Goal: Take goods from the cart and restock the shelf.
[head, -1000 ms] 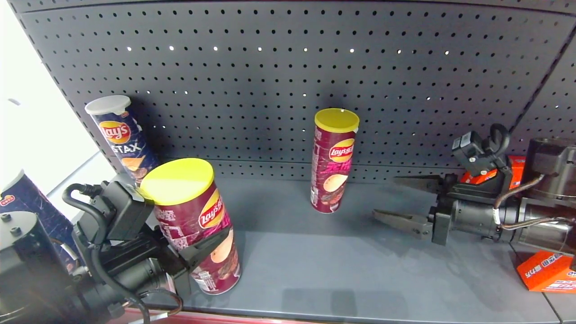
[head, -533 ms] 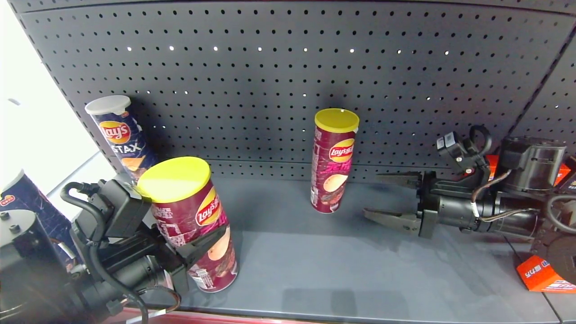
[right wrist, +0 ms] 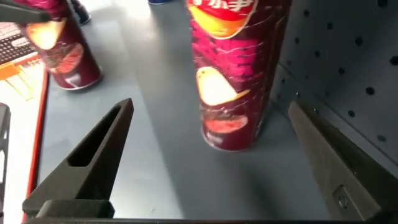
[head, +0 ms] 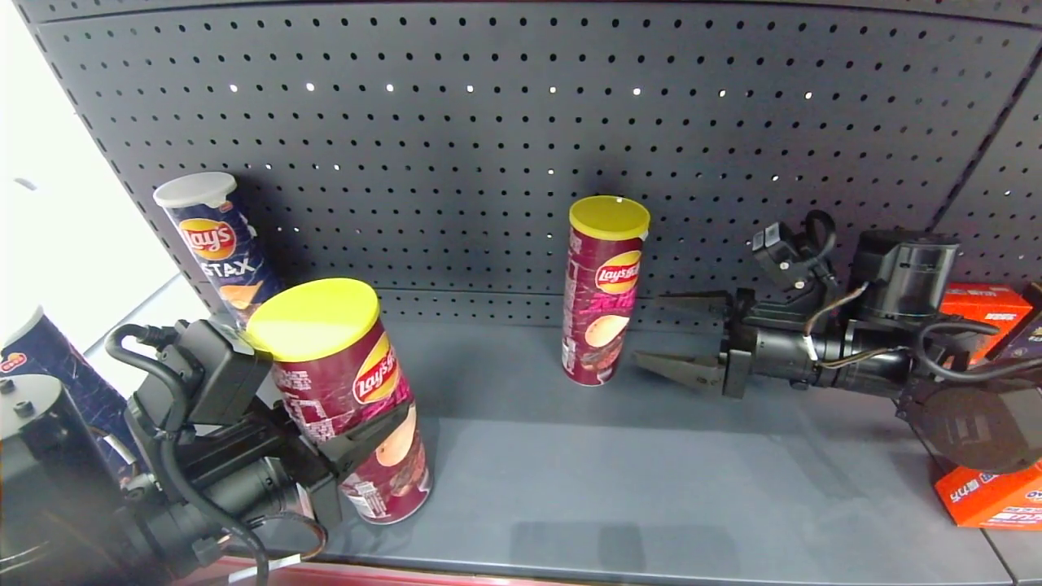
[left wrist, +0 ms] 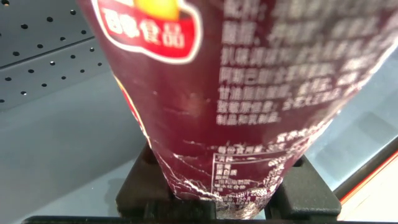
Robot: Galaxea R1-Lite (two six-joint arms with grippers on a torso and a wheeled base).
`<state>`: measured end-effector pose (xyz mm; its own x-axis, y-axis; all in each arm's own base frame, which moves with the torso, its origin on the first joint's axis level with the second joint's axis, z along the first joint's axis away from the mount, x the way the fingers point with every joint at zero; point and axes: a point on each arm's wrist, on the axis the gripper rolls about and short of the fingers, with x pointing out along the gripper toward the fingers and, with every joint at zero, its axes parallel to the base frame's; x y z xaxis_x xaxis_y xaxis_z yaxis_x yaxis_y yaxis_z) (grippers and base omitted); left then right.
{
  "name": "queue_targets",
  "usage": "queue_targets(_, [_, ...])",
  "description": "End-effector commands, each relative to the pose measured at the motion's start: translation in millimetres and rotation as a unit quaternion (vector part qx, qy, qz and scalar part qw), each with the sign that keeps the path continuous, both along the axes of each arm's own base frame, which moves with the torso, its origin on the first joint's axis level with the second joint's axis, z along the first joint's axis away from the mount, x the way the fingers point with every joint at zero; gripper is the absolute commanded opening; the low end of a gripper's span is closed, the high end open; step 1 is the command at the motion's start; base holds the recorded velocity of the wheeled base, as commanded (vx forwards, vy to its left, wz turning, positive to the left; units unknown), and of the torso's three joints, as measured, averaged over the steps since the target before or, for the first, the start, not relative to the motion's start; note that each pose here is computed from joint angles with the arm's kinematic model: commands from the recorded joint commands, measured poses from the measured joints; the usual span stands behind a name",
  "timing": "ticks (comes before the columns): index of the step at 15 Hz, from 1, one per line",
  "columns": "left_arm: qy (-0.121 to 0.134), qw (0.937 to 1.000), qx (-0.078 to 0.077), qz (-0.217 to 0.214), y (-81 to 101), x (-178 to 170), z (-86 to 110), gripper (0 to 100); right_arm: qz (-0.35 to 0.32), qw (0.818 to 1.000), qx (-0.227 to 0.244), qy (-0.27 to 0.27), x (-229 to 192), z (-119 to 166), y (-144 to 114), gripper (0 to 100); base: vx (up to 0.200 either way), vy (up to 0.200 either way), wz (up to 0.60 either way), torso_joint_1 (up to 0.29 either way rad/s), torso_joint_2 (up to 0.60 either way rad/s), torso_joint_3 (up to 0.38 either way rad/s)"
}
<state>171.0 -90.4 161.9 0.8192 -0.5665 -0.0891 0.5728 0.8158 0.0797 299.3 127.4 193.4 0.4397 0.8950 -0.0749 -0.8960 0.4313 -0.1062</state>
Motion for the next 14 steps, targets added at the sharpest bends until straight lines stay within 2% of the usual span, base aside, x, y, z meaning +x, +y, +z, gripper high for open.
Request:
queue_targets(1, [0.0, 1.0, 0.0, 0.0, 0.0, 0.1, 0.2, 0, 0.0, 1.0, -0.003, 0.007, 12.4, -7.5, 4.9, 100, 0.0, 0.0, 0.0, 0.0, 0.0, 0.0])
queue_targets(8, [0.003, 1.0, 0.001, 0.0, 0.1, -0.3, -1.4, 0, -0.002, 1.0, -0.007, 0.016, 48.6, -27.1, 18.3, 100, 0.0, 0.0, 0.0, 0.0, 0.0, 0.0])
queue_targets(14, [0.004, 1.0, 0.002, 0.002, 1.1, -0.2, -2.1, 0, 0.009, 1.0, -0.005, 0.011, 67.0, -35.5, 40.1, 100, 0.0, 0.0, 0.0, 0.0, 0.0, 0.0])
